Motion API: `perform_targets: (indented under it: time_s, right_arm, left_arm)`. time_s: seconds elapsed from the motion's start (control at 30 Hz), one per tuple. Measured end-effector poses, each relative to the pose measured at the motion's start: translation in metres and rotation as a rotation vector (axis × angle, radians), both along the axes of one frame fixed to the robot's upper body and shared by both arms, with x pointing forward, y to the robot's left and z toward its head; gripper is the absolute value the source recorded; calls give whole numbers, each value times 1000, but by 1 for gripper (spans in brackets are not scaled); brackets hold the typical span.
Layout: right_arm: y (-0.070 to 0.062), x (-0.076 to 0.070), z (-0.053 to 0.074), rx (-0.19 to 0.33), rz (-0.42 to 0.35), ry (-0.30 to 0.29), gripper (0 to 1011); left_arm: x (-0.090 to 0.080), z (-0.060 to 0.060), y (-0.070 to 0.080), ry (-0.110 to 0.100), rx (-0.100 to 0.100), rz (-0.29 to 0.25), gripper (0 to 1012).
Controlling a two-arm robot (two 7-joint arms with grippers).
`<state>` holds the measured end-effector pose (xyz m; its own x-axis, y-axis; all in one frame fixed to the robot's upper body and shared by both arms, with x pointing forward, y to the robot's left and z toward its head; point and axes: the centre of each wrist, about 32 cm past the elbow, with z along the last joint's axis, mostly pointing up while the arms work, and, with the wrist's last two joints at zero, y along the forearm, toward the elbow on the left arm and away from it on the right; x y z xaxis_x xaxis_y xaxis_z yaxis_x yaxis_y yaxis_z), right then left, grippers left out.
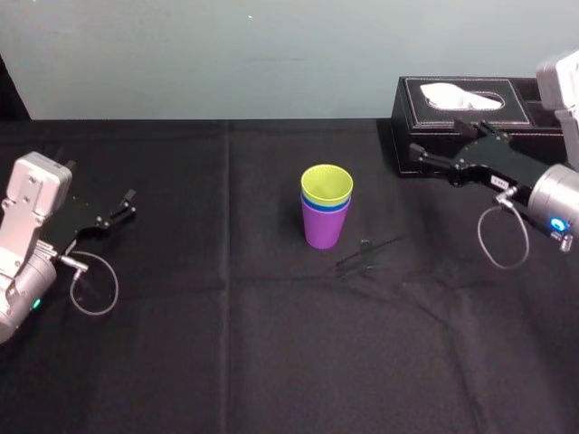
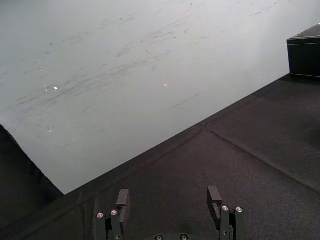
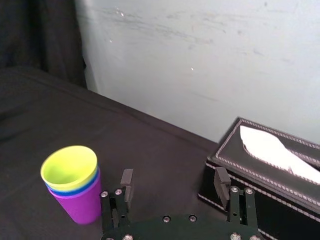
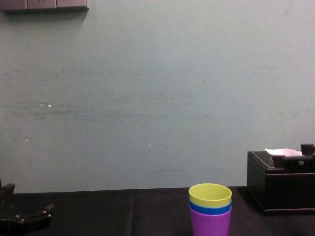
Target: Stack the three plastic cups sequentially using one hand.
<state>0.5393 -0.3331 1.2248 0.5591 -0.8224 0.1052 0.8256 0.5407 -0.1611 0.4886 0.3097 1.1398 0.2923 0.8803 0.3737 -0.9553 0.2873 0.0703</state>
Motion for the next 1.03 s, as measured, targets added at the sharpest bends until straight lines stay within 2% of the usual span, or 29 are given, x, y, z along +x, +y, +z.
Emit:
perform_targets:
  time_s: [0.37,1.03]
  right_arm:
    - [-10,0,-20,22,-39,48,1003]
    - [-9,0,-18,19,-32,41,1003]
  left_arm:
    - [0,0,0,0,0,0,1011]
    - [0,0,0,0,0,0,1012]
